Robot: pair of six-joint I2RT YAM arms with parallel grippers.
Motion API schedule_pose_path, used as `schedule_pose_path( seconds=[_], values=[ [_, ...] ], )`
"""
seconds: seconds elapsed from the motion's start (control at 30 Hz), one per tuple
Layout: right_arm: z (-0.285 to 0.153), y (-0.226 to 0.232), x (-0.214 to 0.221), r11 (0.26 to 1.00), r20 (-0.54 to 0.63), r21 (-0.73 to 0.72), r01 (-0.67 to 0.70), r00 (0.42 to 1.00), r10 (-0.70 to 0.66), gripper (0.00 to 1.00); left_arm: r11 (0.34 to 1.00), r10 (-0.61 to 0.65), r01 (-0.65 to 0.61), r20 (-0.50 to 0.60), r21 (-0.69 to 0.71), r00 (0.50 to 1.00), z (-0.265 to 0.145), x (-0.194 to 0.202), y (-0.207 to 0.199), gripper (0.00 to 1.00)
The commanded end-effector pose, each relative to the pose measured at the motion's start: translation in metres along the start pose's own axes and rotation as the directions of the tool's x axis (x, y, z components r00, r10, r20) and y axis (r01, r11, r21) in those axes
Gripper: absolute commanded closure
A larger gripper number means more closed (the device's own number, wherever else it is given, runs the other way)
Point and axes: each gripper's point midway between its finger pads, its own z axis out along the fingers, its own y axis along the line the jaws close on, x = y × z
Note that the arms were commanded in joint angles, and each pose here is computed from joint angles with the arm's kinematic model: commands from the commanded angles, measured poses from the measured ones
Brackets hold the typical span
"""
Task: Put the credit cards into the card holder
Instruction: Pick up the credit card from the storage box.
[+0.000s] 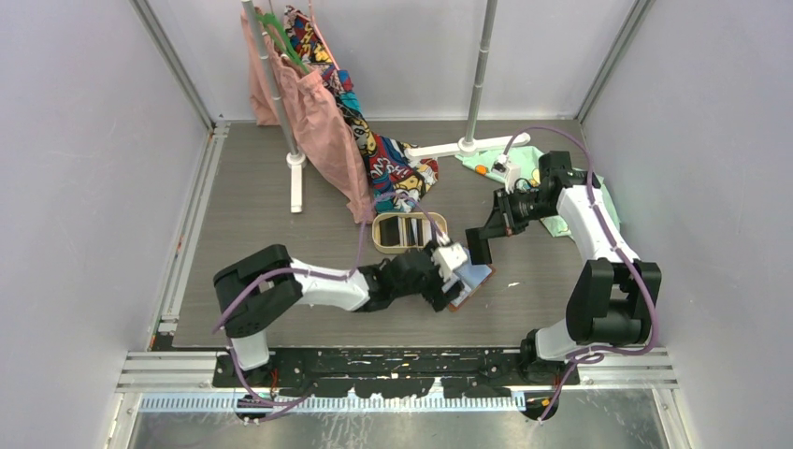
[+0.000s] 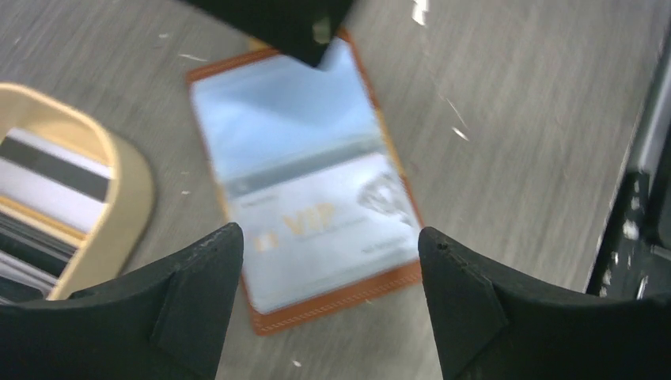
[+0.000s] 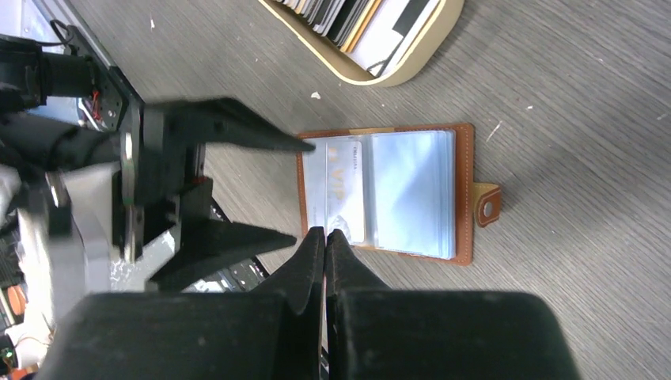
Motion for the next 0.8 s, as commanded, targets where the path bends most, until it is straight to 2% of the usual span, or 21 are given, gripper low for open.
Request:
schedule_pose_path(
  seconds=[0.0,0.13,0.27,0.47,0.63,0.77],
  values=[
    [-0.006,-0.007,-0.006,1.0,0.023,0.019,-0.015,1.0,0.015,0.99,0.947,-0.32,0.321,-0.026,0.011,0.947,0.005,-0.024,0.024,0.2],
    [-0.009,-0.009,-0.006,0.999,0.033,0.021,-0.029,0.999,0.029,0.99,0.946,-0.322,0.323,-0.057,0.015,0.945,0.015,-0.021,0.026,0.2],
    [-0.013,-0.01,-0.006,0.999,0.042,0.02,-0.037,0.998,0.036,0.99,0.925,-0.374,0.378,-0.113,0.022,0.921,0.029,-0.006,0.035,0.21],
    [-0.018,-0.011,-0.006,0.999,0.056,0.019,-0.048,0.997,0.047,0.99,0.919,-0.386,0.393,-0.133,0.029,0.913,0.042,-0.004,0.044,0.22],
    [-0.019,-0.011,-0.006,0.999,0.058,0.015,-0.051,0.997,0.05,0.99,0.919,-0.383,0.394,-0.179,0.03,0.907,0.052,0.005,0.043,0.22],
    [-0.02,-0.012,-0.005,0.999,0.055,0.016,-0.051,0.997,0.05,0.99,0.913,-0.378,0.398,-0.183,0.092,0.908,0.056,0.0,0.034,0.22]
  ],
)
